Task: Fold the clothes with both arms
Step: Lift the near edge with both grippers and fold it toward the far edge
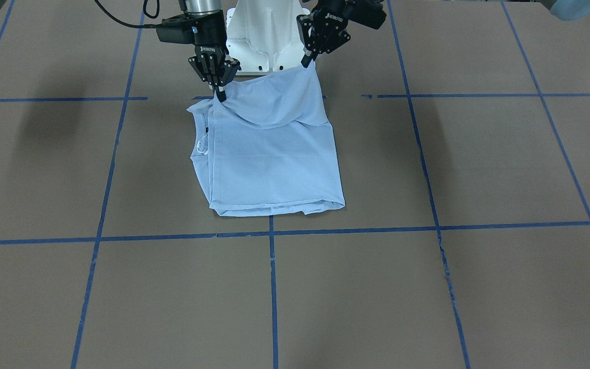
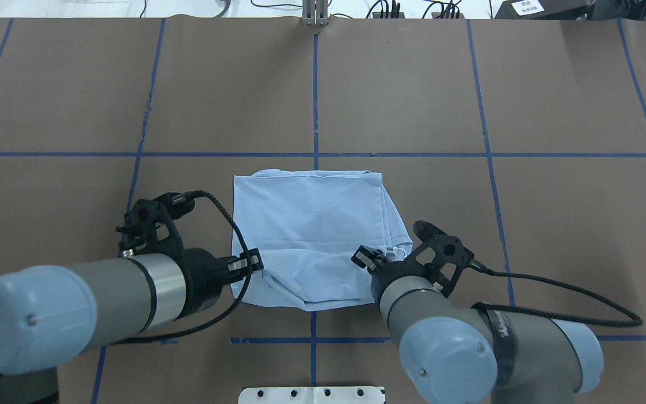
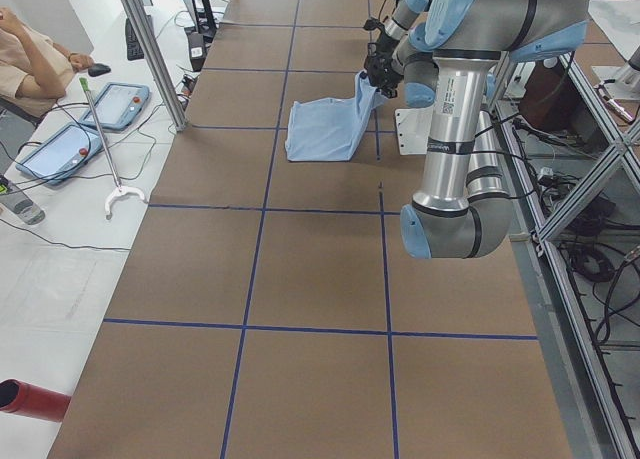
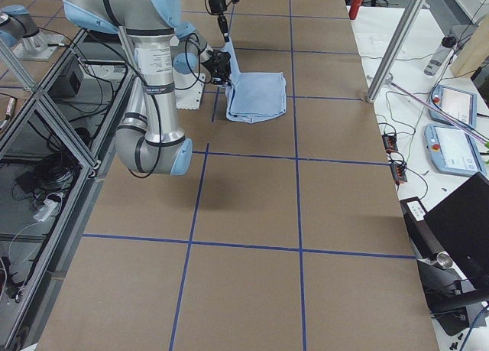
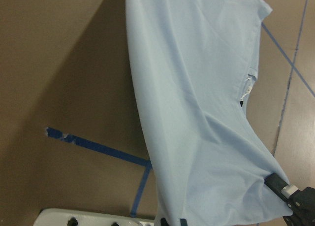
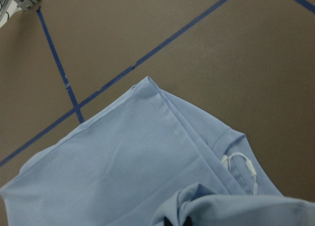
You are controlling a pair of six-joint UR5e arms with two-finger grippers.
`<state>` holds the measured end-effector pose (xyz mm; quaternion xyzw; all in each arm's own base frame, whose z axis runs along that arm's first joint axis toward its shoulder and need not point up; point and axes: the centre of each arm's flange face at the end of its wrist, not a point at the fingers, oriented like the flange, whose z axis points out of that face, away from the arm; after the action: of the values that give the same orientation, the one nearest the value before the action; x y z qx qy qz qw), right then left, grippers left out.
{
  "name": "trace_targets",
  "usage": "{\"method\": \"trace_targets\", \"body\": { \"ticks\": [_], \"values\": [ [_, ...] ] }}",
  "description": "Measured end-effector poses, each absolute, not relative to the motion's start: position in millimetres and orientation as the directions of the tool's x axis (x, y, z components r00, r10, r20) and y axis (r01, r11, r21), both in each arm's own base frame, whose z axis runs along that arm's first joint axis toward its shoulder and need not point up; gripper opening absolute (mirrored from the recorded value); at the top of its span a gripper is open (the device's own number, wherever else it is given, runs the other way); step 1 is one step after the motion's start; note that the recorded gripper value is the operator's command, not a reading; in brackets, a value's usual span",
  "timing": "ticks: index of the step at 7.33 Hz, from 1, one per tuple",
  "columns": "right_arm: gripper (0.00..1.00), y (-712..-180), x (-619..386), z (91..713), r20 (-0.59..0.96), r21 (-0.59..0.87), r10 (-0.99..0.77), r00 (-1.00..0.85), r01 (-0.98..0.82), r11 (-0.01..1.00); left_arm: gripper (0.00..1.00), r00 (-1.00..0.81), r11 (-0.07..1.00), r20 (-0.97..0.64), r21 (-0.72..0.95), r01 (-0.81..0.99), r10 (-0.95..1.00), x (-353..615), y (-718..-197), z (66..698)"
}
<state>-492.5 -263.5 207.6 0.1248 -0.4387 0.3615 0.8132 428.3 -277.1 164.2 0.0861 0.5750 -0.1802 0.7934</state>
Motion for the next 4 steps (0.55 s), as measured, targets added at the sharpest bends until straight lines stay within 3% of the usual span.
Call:
{"method": "trace_targets", "body": {
  "ticks": [4],
  "values": [
    [0.0, -359.8, -533.0, 221.7, 0.754, -0.063, 0.512, 0.412, -0.73, 0.68, 0.0, 0.372, 0.891, -0.912, 0.015, 0.454, -0.174, 469.6, -361.7, 209.2]
  ]
}}
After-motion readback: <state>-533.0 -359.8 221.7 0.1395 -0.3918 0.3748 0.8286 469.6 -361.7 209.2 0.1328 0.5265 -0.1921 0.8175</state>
